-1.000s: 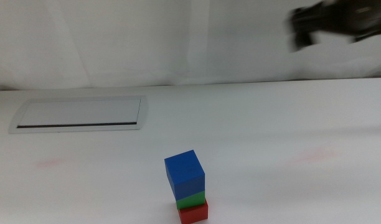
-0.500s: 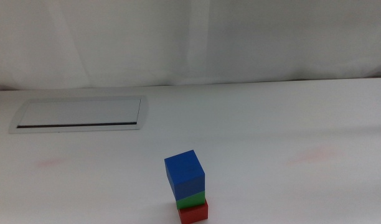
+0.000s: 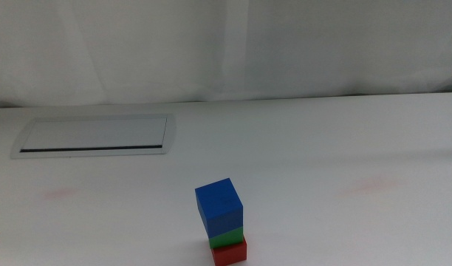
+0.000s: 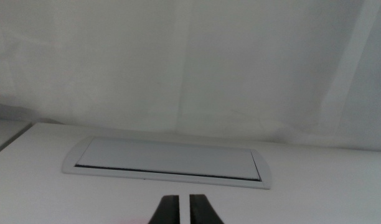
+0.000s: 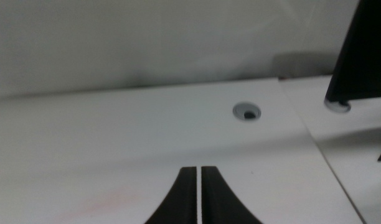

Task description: Stack red cubes first, then green, then blue cubes in a specific spot.

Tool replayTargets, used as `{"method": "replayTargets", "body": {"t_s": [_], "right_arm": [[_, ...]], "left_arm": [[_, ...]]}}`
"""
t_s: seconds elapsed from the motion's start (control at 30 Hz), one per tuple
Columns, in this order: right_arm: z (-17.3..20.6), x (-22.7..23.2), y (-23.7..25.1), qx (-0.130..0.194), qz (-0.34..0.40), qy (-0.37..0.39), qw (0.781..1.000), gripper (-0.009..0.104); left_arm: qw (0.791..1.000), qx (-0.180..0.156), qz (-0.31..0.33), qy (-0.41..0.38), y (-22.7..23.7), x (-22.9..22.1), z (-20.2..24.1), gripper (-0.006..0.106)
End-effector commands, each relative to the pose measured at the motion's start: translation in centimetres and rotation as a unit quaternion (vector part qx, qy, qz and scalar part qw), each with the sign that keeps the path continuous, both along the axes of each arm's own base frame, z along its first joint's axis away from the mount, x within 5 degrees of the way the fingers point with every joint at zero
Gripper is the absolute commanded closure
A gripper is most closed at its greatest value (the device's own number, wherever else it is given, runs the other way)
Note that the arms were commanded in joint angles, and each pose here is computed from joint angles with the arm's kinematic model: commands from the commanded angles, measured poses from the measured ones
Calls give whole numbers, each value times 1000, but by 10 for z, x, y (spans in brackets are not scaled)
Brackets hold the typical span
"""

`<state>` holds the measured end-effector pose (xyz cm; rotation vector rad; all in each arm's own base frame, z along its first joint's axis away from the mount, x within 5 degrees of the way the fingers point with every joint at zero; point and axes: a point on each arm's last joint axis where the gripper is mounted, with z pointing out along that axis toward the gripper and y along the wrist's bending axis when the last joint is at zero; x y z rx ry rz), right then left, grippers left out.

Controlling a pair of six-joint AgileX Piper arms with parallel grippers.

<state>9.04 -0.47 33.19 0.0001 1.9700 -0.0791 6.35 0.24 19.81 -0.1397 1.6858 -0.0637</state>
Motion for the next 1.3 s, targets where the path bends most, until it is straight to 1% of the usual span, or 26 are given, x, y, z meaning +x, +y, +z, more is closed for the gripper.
{"method": "replayTargets", "body": {"t_s": [0.0, 0.07, 0.1, 0.13, 0.17, 0.2, 0.23, 0.27, 0.3, 0.4, 0.47, 0.63, 0.7, 0.77, 1.1, 1.2, 1.27], "right_arm": [[-13, -28, -2, -1, 1, -55, 999, 98], [-23, -44, -2, 4, 4, -97, 995, 98], [-28, -50, -2, 5, 4, -107, 994, 98], [-32, -52, -1, 13, 4, -114, 993, 98], [-42, -53, -1, 46, 1, -128, 991, 98], [-47, -50, 0, 71, -4, -130, 989, 98], [-52, -47, 0, 91, -10, -132, 987, 98], [-59, -43, 1, 100, -10, -135, 986, 98], [-66, -38, 1, 97, -7, -134, 986, 98], [-87, -27, 3, 61, 10, -146, 987, 98], [-104, -21, 4, 43, 19, -132, 990, 98], [-133, -18, 5, 34, 22, -85, 996, 98], [-133, -17, 6, 27, 31, -100, 994, 98], [-134, -17, 7, 5, 44, -114, 992, 98], [-142, -17, 8, 9, 49, -115, 992, 98], [-142, -17, 8, 9, 49, -115, 992, 98], [-142, -17, 8, 9, 49, -115, 992, 98]], "left_arm": [[1000, -2, -3, 16, 0, 0, -13, 103], [1000, -2, -3, 16, 0, 0, -13, 103], [1000, -2, -3, 16, 0, 0, -13, 103], [1000, -2, -3, 16, 0, 0, -13, 103], [1000, -2, -3, 16, 0, 0, -13, 103], [1000, -2, -3, 16, 0, 0, -13, 103], [1000, -2, -3, 16, 0, 0, -13, 103], [1000, -2, -3, 16, 0, 0, -13, 103], [1000, -2, -3, 16, 0, 0, -13, 103], [1000, -2, -3, 16, 0, 0, -13, 103], [1000, -2, -3, 16, 0, 0, -13, 103], [1000, -2, -3, 16, 0, 0, -13, 103], [1000, -2, -3, 16, 0, 0, -13, 103], [1000, -2, -3, 16, 0, 0, -13, 103], [1000, -4, -3, 16, 0, 0, -13, 103], [1000, 17, -6, 17, 0, 0, -13, 103], [1000, 17, -6, 17, 0, 0, -13, 103]]}}
